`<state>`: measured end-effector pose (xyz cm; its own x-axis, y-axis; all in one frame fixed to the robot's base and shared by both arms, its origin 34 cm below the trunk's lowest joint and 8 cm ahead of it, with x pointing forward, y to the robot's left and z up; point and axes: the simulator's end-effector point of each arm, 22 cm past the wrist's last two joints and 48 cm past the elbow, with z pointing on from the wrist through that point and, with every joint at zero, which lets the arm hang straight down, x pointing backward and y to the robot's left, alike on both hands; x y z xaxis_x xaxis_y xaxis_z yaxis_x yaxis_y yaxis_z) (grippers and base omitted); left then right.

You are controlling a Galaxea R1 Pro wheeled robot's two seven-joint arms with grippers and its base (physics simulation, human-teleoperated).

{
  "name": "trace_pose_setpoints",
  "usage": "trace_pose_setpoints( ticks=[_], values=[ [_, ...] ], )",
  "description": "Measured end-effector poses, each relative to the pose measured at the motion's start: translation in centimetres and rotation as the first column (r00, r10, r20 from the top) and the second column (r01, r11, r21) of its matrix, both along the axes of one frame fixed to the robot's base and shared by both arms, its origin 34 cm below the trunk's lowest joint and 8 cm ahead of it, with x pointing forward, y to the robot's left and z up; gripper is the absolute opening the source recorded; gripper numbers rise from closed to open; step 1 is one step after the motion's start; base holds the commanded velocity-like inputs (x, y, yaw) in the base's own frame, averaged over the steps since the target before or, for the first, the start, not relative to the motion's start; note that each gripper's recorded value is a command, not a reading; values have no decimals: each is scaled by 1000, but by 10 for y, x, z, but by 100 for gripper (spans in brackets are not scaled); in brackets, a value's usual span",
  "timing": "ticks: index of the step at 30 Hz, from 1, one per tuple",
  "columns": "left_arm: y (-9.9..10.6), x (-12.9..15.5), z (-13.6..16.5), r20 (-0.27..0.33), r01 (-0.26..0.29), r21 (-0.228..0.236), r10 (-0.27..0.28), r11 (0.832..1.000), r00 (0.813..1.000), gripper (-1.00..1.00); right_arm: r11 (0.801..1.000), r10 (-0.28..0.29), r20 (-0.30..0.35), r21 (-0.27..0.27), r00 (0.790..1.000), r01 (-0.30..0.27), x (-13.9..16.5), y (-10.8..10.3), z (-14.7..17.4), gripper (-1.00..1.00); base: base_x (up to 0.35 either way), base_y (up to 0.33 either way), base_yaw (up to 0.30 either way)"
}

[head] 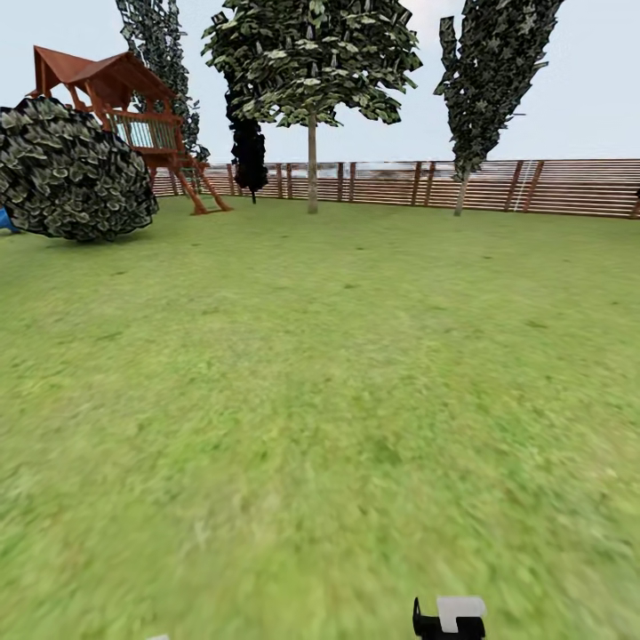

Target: In the garden, pick up the pesticide atomizer on the floor and spray pesticide onto both trees until each tree trunk is fully covered.

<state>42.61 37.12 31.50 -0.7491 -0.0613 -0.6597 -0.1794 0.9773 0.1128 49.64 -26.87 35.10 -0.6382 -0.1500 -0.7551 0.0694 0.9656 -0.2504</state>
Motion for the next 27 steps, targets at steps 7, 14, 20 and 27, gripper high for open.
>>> trace_pose_setpoints(
  ticks=[7, 14, 20, 27],
  values=[
    [0, 0, 0, -1, 0, 0, 0, 1000, 1000, -100, 1000, 0, -1, 0, 1000, 0, -1, 0, 0, 100, 338, 0, 0],
    [0, 0, 0, -1, 0, 0, 0, 1000, 1000, -100, 1000, 0, 0, 0, 1000, 0, 0, 0, 0, 100, 338, 0, 0],
    [0, 0, 0, -2, 0, 0, 0, 1000, 1000, -100, 1000, 0, 0, 0, 1000, 0, 0, 0, 0, 100, 338, 0, 0],
    [0, 0, 0, -2, 0, 0, 0, 1000, 1000, -100, 1000, 0, -1, 0, 1000, 0, 0, 0, 0, 100, 338, 0, 0]
  ],
)
